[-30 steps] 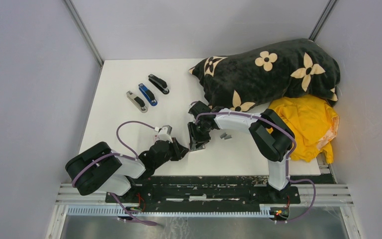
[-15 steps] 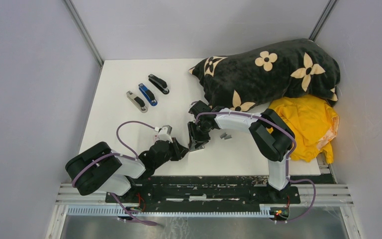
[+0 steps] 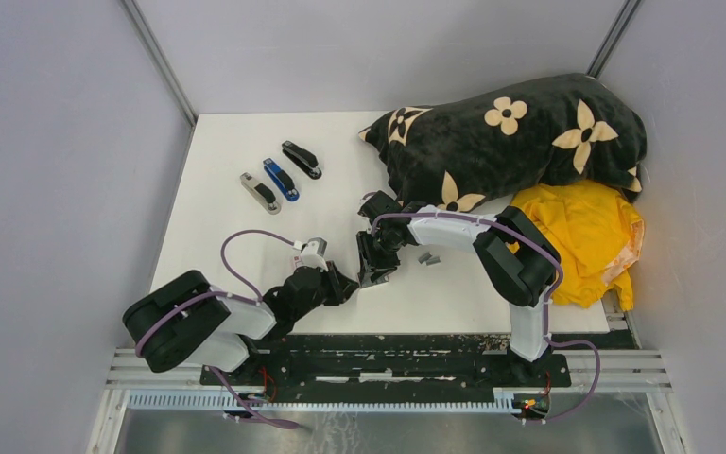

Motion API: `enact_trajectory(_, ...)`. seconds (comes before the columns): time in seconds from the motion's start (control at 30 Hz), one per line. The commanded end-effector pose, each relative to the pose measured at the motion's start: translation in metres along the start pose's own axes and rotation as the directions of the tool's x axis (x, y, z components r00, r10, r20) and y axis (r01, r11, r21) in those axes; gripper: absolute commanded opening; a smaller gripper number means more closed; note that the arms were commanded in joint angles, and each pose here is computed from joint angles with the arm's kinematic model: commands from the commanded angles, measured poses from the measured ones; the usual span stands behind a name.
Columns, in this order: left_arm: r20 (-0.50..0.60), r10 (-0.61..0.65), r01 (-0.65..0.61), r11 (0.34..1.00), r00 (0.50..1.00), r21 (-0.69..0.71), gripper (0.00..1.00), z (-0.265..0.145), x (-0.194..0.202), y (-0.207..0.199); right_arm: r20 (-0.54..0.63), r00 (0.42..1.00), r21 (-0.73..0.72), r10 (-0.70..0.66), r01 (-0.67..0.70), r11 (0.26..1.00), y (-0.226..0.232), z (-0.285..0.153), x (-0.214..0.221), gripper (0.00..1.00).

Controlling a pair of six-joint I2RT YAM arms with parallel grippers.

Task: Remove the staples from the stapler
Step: Place the staple in the staple box, then pick up the staple from the center of the board.

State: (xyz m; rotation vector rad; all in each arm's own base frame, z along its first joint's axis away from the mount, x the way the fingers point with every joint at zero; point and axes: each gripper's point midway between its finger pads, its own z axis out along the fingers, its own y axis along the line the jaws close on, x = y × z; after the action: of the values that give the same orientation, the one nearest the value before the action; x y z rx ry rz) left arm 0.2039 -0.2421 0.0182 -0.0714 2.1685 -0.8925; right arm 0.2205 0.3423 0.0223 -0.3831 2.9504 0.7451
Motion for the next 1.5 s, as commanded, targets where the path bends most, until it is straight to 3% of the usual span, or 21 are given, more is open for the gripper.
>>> enact_trajectory(0.0, 0.008, -0.027, 0.027, 0.999, 1.000, -0.030, 0.24, -0.001, -0.002, 0.004, 0.040, 0.999, -0.011, -0.022, 0.022, 1.000, 0.005, -0.008, -0.009, 0.42)
enact_trajectory(0.7, 0.088, -0.016, 0.018, 0.999, 0.996, -0.033, 0.26, -0.022, -0.023, 0.002, 0.095, 0.992, -0.070, -0.077, 0.084, 0.994, 0.022, -0.035, -0.013, 0.44)
enact_trajectory(0.83, 0.122, 0.010, -0.011, 1.000, 0.993, 0.003, 0.28, -0.032, -0.032, -0.004, 0.103, 0.983, -0.151, -0.151, 0.166, 0.975, 0.035, -0.043, -0.013, 0.49)
enact_trajectory(0.93, 0.172, 0.026, -0.041, 0.995, 0.985, 0.087, 0.41, -0.042, -0.044, -0.021, 0.127, 0.938, -0.387, -0.321, 0.345, 0.855, 0.067, -0.070, -0.003, 0.61)
enact_trajectory(1.0, 0.202, 0.037, -0.071, 0.984, 0.979, 0.162, 0.56, -0.050, -0.048, -0.034, 0.189, 0.884, -0.556, -0.427, 0.455, 0.696, 0.087, -0.101, 0.009, 0.64)
enact_trajectory(1.07, 0.242, 0.051, -0.113, 0.962, 0.969, 0.251, 0.73, -0.059, -0.055, -0.051, 0.284, 0.815, -0.608, -0.505, 0.561, 0.562, 0.095, -0.130, 0.016, 0.71)
enact_trajectory(1.13, 0.272, 0.061, -0.149, 0.936, 0.960, 0.318, 0.92, -0.067, -0.061, -0.065, 0.370, 0.745, -0.569, -0.554, 0.653, 0.499, 0.091, -0.155, 0.015, 0.80)
enact_trajectory(1.2, 0.294, 0.073, -0.183, 0.911, 0.953, 0.369, 1.00, -0.072, -0.067, -0.080, 0.424, 0.694, -0.515, -0.582, 0.713, 0.476, 0.082, -0.178, 0.014, 0.89)
enact_trajectory(1.27, 0.303, 0.088, -0.214, 0.886, 0.949, 0.412, 0.99, -0.076, -0.071, -0.095, 0.497, 0.660, -0.458, -0.563, 0.751, 0.476, 0.070, -0.202, 0.003, 0.98)
enact_trajectory(1.47, 0.224, 0.194, -0.276, 0.859, 0.955, 0.432, 0.96, -0.056, -0.070, -0.126, 0.658, 0.612, -0.352, -0.440, 0.765, 0.539, 0.026, -0.267, -0.017, 1.00)
